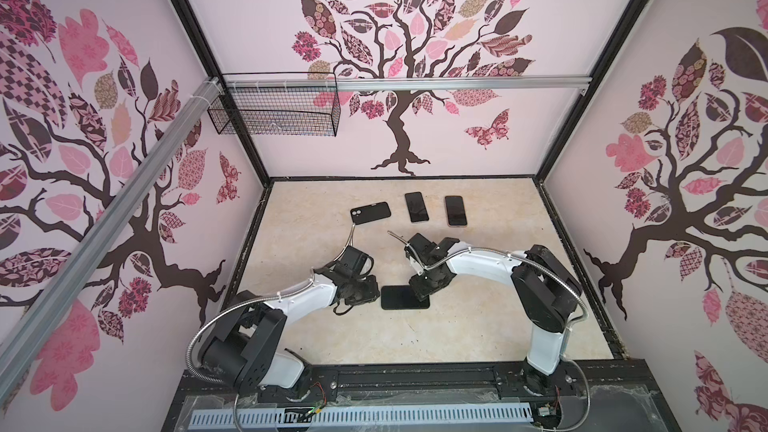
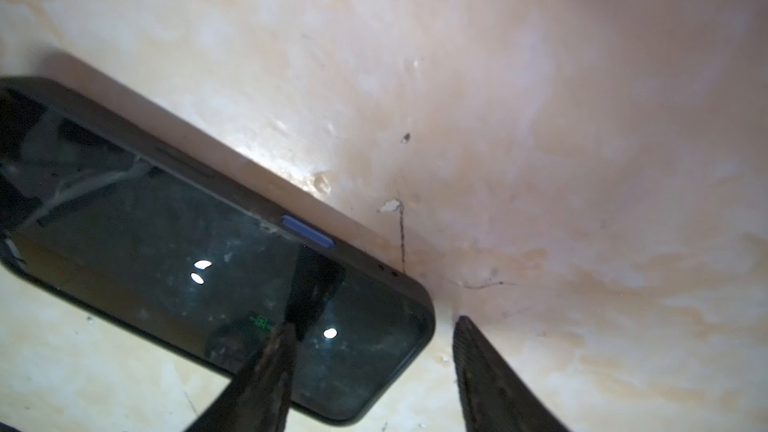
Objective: Put the phone into the phone case
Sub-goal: 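Grasp the cased phone with the right gripper while the left releases and retracts, then carry the cased phone with the right gripper toward the row of phones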
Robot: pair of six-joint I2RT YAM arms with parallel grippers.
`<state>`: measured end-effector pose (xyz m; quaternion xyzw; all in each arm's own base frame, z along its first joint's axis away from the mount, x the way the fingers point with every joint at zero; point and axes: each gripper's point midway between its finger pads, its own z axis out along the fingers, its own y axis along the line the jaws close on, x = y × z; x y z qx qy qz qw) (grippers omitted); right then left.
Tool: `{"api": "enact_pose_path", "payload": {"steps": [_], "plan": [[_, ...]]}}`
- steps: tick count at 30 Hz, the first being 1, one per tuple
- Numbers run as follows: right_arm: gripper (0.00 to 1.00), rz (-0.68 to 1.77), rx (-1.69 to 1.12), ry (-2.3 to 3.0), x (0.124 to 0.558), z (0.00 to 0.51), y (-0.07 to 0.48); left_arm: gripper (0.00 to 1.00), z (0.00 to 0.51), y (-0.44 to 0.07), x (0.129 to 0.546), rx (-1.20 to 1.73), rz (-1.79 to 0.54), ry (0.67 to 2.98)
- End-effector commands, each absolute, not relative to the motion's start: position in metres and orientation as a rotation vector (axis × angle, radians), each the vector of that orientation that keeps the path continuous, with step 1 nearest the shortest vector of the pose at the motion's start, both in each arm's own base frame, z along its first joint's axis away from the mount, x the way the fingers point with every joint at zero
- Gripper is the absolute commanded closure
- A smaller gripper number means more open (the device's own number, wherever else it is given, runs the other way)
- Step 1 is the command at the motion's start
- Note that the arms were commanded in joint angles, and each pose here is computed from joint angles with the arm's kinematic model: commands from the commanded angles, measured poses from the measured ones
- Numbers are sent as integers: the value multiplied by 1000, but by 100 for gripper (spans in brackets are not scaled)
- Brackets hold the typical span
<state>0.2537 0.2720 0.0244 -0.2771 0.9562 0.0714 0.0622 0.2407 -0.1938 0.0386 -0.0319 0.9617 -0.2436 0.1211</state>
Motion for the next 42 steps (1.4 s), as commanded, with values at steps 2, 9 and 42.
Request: {"api": "enact_pose_path", "payload": {"steps": [2, 9, 42], "plan": [[24, 280, -1035, 2667, 266, 70, 285, 78, 44, -166, 239, -191, -630, 2777], [0, 372, -1288, 2420, 264, 83, 301, 60, 65, -130, 239, -339, -583, 2662], [4, 250, -1921, 2203, 239, 5, 310, 9, 98, -58, 220, -645, -329, 2395]]}}
